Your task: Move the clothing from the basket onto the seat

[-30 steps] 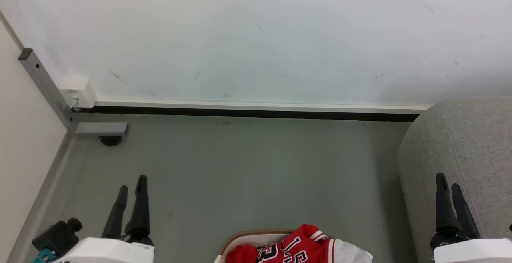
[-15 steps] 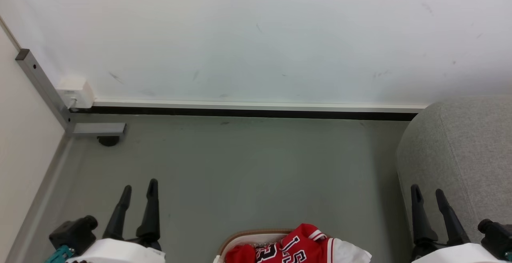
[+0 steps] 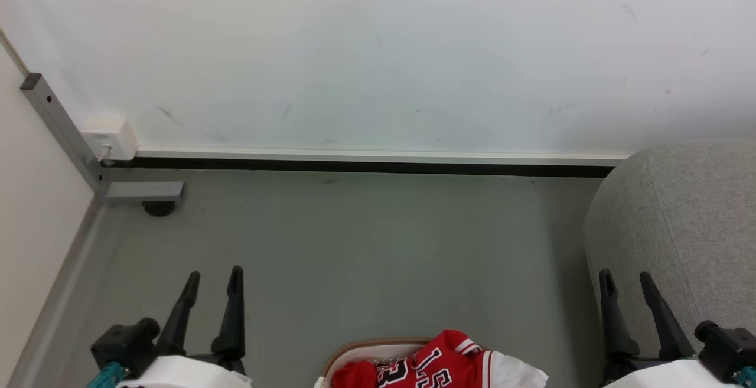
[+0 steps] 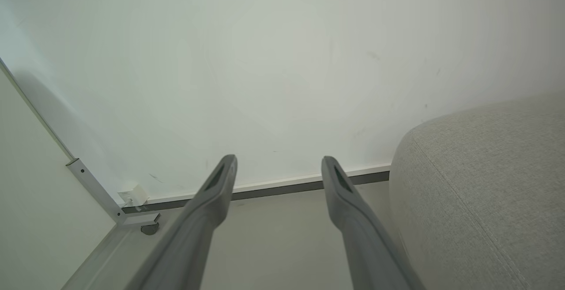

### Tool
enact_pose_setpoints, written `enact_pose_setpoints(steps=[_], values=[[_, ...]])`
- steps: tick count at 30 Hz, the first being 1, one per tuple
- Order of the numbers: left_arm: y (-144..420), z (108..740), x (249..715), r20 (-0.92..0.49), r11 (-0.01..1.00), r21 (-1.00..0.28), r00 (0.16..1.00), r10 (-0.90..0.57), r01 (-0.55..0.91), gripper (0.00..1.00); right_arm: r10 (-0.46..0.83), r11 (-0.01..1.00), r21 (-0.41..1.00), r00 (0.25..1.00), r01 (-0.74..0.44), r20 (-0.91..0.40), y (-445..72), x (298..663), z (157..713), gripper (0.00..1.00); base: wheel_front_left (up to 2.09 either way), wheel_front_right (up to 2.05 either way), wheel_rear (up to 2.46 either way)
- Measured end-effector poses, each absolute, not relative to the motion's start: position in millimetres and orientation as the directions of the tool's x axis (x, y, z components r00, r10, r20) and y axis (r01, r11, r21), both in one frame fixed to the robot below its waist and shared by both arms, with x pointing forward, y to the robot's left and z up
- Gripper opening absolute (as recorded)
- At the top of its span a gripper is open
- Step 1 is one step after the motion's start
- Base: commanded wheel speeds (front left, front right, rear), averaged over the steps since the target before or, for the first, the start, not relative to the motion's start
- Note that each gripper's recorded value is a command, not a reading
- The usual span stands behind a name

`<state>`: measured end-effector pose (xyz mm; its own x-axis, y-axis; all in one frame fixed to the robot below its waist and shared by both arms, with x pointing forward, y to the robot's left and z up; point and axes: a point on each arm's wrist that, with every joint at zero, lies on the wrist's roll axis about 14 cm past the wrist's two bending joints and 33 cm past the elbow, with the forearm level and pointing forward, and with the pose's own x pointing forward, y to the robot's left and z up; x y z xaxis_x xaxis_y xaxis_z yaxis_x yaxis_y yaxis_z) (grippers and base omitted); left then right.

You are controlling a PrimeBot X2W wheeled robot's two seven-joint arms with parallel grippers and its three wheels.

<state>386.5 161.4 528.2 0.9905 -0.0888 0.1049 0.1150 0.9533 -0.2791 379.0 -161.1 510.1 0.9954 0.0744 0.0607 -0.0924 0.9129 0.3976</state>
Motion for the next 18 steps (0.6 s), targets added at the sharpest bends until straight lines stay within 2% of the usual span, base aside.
enact_pose_setpoints(steps=[18], values=[[149.1,534.0,385.7,0.143,0.974,-0.145,0.978,-0.152,0.172,1.0,0.081,0.942,0.319,0.993,-0.104,0.084,-160.4,377.6,511.6,1.0,0.0,0.0,0.0]])
